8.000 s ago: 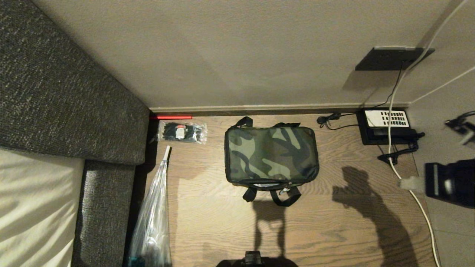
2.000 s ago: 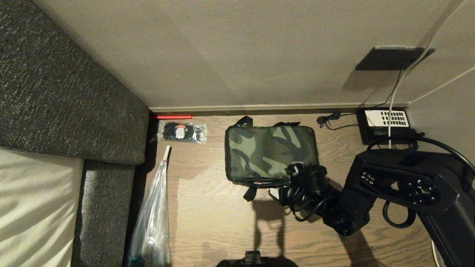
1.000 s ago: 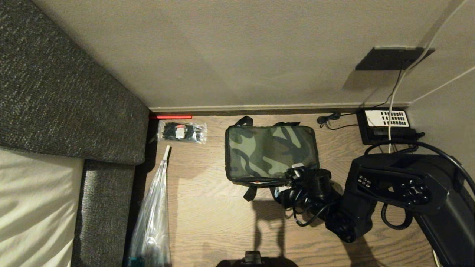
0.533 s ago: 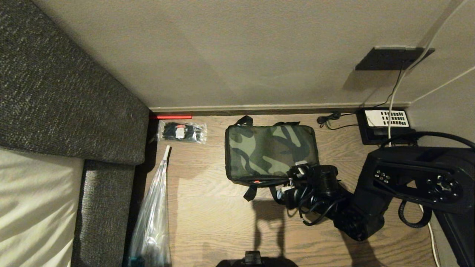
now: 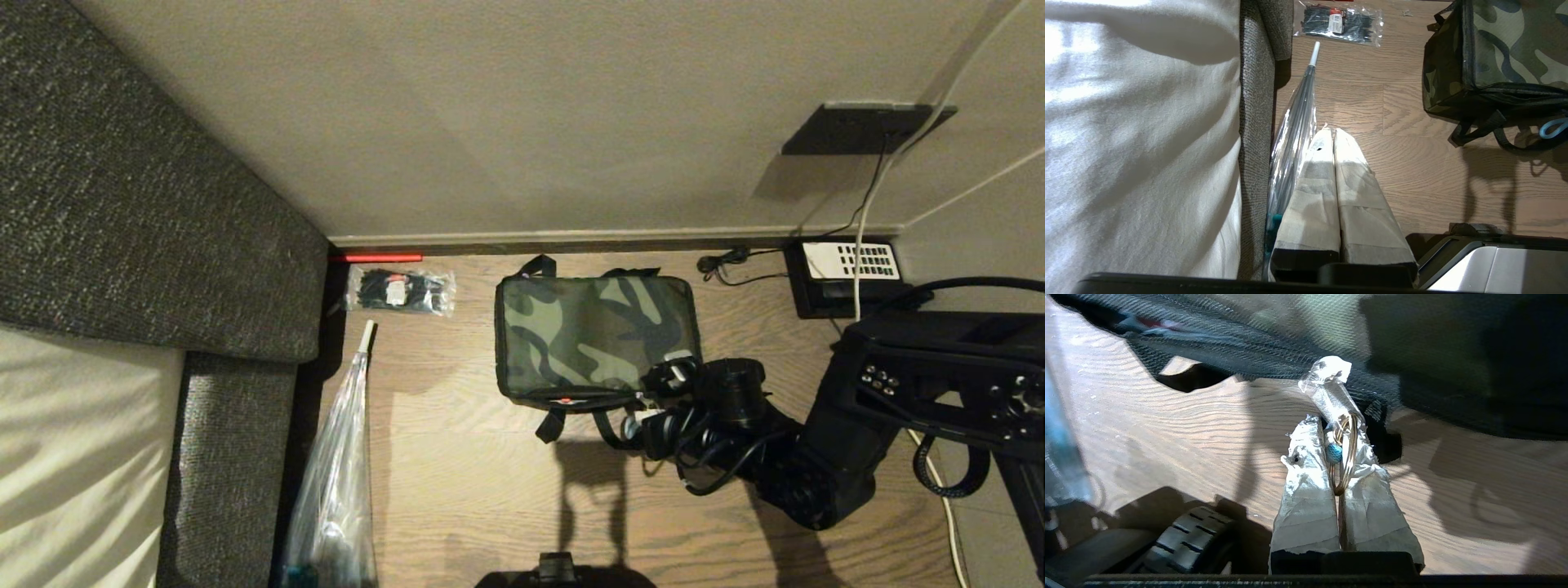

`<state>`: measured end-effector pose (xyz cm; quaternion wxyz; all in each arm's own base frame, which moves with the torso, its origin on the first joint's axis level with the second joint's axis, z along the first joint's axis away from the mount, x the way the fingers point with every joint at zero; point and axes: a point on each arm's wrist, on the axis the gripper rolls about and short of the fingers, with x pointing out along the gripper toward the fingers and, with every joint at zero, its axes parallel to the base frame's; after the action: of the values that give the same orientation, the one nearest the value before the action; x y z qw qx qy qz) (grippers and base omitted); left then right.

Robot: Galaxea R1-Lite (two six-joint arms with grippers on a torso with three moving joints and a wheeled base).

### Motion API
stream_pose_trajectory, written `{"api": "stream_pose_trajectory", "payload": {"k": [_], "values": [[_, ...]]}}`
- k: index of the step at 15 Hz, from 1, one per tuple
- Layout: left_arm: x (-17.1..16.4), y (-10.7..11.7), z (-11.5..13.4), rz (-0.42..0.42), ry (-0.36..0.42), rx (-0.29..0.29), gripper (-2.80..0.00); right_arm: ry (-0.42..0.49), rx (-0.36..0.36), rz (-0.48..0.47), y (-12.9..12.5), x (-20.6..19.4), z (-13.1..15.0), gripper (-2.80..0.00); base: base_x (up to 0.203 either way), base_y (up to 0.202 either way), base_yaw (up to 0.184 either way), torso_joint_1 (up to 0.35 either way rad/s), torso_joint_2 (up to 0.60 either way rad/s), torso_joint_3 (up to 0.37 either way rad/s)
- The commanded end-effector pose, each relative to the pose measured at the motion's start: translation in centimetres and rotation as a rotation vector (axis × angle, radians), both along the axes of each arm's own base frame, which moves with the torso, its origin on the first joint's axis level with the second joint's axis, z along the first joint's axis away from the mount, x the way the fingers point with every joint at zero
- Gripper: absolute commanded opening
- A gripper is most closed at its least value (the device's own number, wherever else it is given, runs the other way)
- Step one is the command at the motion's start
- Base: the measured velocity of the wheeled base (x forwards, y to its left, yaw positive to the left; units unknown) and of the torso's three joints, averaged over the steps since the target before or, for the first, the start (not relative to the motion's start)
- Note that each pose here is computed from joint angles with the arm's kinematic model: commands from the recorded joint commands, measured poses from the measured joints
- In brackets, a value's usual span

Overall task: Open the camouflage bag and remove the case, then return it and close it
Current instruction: Open the top of the storage box

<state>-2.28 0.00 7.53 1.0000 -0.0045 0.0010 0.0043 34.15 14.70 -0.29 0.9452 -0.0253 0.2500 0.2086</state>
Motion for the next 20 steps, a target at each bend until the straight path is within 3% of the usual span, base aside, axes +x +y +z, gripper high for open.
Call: {"api": "stream_pose_trajectory", "payload": {"k": [1, 20], "values": [[0.0, 0.0, 0.0, 0.002, -0.001, 0.000, -2.80, -0.009, -0.005, -0.009, -0.9, -0.4, 0.9, -2.80, 0.000, 0.000, 0.000, 0.000, 0.00, 0.000], [0.0, 0.0, -0.1, 0.001, 0.001, 0.000, -2.80, -0.008, -0.102, -0.128, -7.4, -0.3, 1.3, -2.80, 0.000, 0.000, 0.000, 0.000, 0.00, 0.000]]}}
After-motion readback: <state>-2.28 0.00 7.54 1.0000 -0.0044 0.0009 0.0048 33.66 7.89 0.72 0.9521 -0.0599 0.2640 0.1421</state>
